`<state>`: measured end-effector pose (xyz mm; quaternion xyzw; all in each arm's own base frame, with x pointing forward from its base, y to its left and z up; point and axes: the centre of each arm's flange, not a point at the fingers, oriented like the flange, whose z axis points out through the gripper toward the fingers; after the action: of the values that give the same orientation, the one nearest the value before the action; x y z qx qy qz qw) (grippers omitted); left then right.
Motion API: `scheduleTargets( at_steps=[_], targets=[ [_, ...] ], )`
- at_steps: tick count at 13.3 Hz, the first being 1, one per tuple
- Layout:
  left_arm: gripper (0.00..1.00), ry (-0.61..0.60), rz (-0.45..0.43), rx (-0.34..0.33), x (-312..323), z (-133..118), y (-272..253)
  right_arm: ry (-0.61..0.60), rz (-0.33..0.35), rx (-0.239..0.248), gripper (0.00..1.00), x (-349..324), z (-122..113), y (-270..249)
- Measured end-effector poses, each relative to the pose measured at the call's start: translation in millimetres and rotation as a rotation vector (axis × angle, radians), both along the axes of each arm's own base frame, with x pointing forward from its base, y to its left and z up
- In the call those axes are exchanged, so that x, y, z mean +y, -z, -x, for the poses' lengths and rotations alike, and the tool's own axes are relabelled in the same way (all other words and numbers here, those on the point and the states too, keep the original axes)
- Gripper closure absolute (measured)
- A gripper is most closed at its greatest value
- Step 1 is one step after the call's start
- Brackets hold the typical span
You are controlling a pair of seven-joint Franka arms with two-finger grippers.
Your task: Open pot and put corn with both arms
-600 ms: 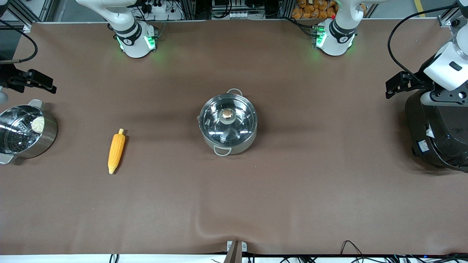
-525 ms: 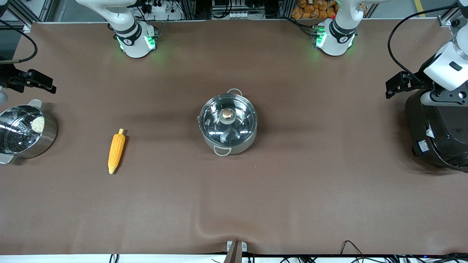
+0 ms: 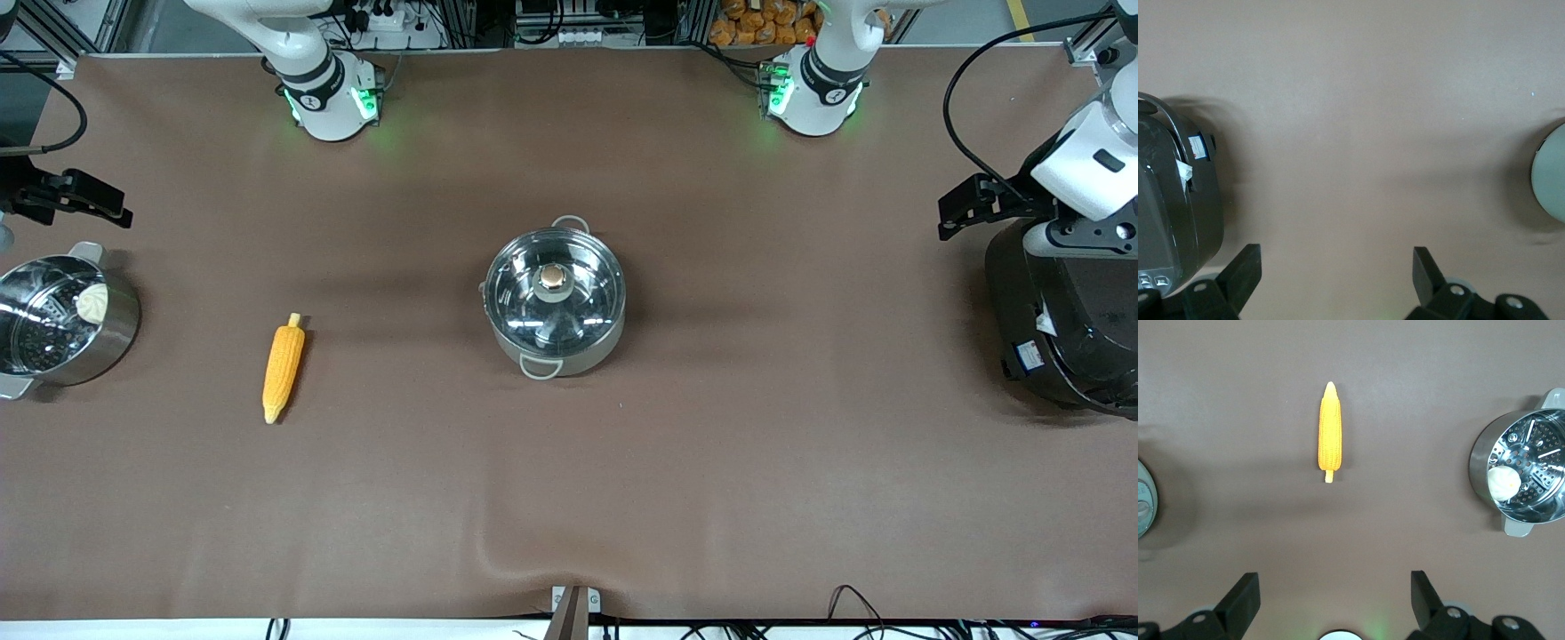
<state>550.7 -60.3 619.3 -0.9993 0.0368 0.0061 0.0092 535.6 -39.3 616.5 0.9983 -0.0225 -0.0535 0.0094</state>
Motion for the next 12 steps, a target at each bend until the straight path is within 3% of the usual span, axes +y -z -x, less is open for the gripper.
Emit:
scheduleTargets(
  at_steps=[5, 9, 12],
  targets=[
    [0.0, -0.071, -0.001, -0.002, 5, -1, -1, -0.024, -0.002, 0.041, 0.0, 13, -16, 27],
    [0.0, -0.094, 0.002, 0.01, -19, -1, 6, -0.109, 0.006, 0.136, 0.0, 64, -56, 96],
    [0.0, -0.093, 0.008, 0.029, -90, -6, 25, -0.131, 0.016, 0.2, 0.0, 79, -80, 150]
  ],
)
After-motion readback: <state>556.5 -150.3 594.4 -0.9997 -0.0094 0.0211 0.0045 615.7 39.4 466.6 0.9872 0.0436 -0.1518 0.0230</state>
